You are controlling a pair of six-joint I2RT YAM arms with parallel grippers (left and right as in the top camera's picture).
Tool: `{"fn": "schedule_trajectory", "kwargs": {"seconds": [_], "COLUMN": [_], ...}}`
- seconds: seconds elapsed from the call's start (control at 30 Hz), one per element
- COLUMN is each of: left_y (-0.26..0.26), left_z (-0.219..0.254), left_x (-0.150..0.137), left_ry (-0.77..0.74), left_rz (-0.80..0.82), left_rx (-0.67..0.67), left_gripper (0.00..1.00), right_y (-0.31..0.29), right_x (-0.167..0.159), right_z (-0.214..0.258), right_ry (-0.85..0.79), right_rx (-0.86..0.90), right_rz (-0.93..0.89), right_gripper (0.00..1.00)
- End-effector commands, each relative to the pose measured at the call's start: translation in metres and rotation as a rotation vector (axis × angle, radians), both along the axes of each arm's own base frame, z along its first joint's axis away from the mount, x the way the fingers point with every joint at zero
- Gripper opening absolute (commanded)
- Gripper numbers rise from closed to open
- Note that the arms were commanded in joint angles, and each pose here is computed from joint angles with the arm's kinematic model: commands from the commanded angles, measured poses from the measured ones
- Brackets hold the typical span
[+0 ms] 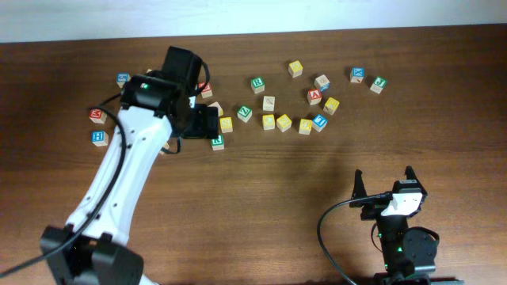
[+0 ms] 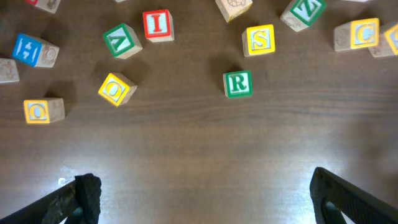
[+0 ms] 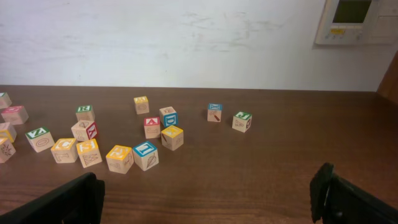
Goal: Spell out ICRA
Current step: 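Move the left gripper over the red-lettered I block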
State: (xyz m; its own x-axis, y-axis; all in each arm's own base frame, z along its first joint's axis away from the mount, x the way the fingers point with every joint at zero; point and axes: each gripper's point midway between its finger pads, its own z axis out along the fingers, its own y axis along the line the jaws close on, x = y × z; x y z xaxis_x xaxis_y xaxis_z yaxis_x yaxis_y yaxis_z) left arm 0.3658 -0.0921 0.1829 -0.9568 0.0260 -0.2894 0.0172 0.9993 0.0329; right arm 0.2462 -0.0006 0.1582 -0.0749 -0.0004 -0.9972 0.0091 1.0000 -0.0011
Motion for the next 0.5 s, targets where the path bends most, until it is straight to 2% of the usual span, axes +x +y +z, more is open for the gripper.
{"fn": "schedule_trajectory", "kwargs": {"seconds": [0.0,0.07,0.17,0.2,0.27,0.3,0.33,0.47], "left_y": [0.002,0.001,0.02,0.033,0.026,0.02,0.021,0.046], "left_z": [-0.02,-0.038,-0.058,-0.069,-0.085,-0.093,-0.1,-0.115], "left_x": [0.018,0.027,0.058,0.071,0.08,0.083,0.085,0.096], "left_ry": [0.011,0.028,-0.008,-0.009,0.022,0.034,0.042,0.024], "left_rz": [0.031,0.052,0.116,0.15,0.05,-0.019,-0.018,0.07], "left_rx": [0.043,0.047,0.038,-0.008,-0.125,-0.183,-0.19,-0.059], "left_gripper": [0.99,0.99,1.0,0.95,0.9,0.93,0.93,0.87], "right_y": [-0.004,-0.004,-0.004,-0.004,-0.004,-0.004,-0.004,-0.004], "right_x": [0.0,0.0,0.0,0.0,0.0,0.0,0.0,0.0], "right_z": [-0.003,-0.003,-0.003,-0.003,-0.003,-0.003,-0.003,-0.003], "right_ry": [0.005,0.005,0.005,0.005,0.005,0.005,0.005,0.005], "right_rx": [0.007,0.007,0.007,0.007,0.007,0.007,0.007,0.007], "right_rz": [-0.022,-0.022,-0.022,-0.022,-0.022,-0.022,-0.022,-0.022], "right_gripper": [0.98,0.98,0.98,0.98,0.98,0.98,0.98,0.98]}}
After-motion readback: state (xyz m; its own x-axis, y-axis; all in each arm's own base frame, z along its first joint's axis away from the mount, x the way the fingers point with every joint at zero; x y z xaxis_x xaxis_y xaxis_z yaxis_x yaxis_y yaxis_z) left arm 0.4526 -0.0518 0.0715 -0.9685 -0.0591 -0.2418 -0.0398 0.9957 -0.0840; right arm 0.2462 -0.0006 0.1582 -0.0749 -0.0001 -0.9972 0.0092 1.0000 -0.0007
